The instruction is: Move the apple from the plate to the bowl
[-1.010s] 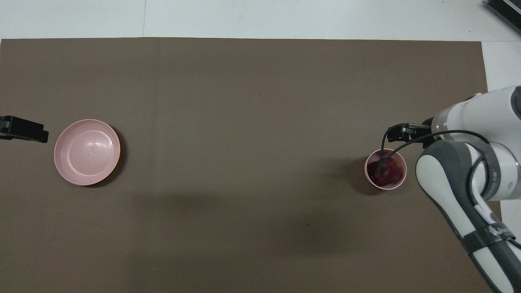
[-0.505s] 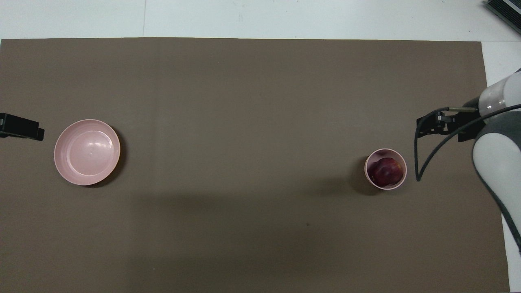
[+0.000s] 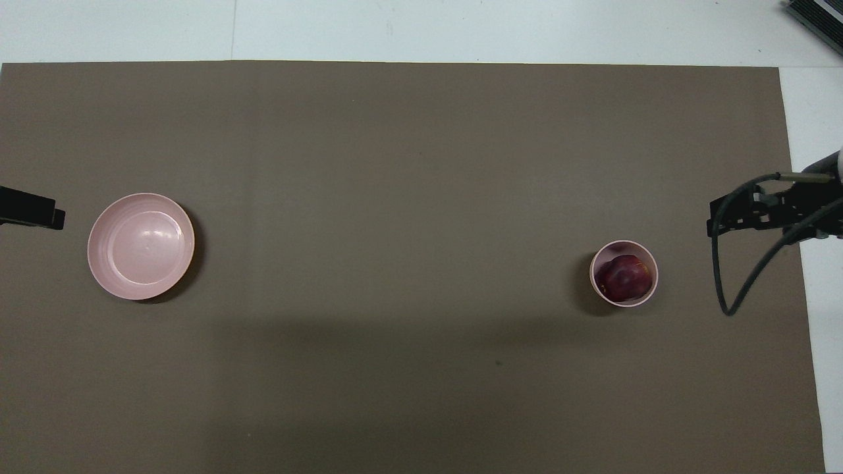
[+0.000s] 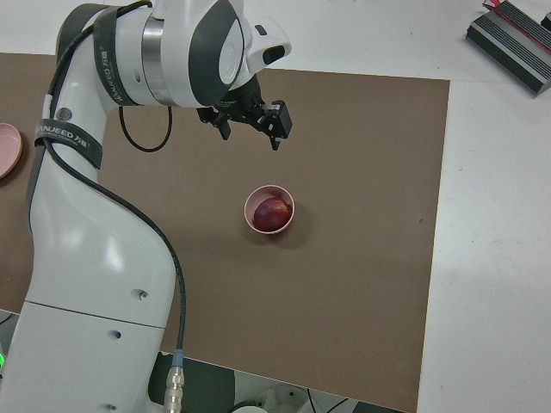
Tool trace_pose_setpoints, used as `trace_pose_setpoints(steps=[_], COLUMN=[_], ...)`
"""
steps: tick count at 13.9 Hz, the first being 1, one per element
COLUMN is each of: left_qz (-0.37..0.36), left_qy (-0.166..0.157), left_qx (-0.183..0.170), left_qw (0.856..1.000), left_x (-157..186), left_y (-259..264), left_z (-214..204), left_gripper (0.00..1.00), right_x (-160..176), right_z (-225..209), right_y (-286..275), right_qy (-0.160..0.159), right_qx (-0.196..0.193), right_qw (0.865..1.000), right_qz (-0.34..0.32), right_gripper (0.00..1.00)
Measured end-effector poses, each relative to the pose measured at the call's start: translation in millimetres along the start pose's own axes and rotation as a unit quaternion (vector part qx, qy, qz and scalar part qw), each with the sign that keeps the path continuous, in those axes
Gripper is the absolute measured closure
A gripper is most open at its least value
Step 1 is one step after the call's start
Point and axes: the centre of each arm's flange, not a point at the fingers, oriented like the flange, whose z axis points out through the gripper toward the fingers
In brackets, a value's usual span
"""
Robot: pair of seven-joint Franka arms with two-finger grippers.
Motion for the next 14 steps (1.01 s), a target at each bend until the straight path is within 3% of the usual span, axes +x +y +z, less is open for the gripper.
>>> trace_pose_setpoints(steps=[7, 14], left_qz=[0.000, 0.000], left_qy=[0.000, 0.000], left_qx=[0.000, 0.000], left_qw=[1.000, 1.000], left_x=[-2.8, -2.8], left_y=[0.2, 0.2], left_z=[-2.9, -2.9], left_gripper=[0.00, 0.00], right_x=[14.6, 15.5], right_z=[-10.6, -9.8], right_y=[-2.6, -2.8], right_qy=[0.057, 0.058], right_qx=[0.008, 0.008], right_qw=[0.998, 0.998], right_qz=[-0.001, -0.001], right_gripper=[0.00, 0.00])
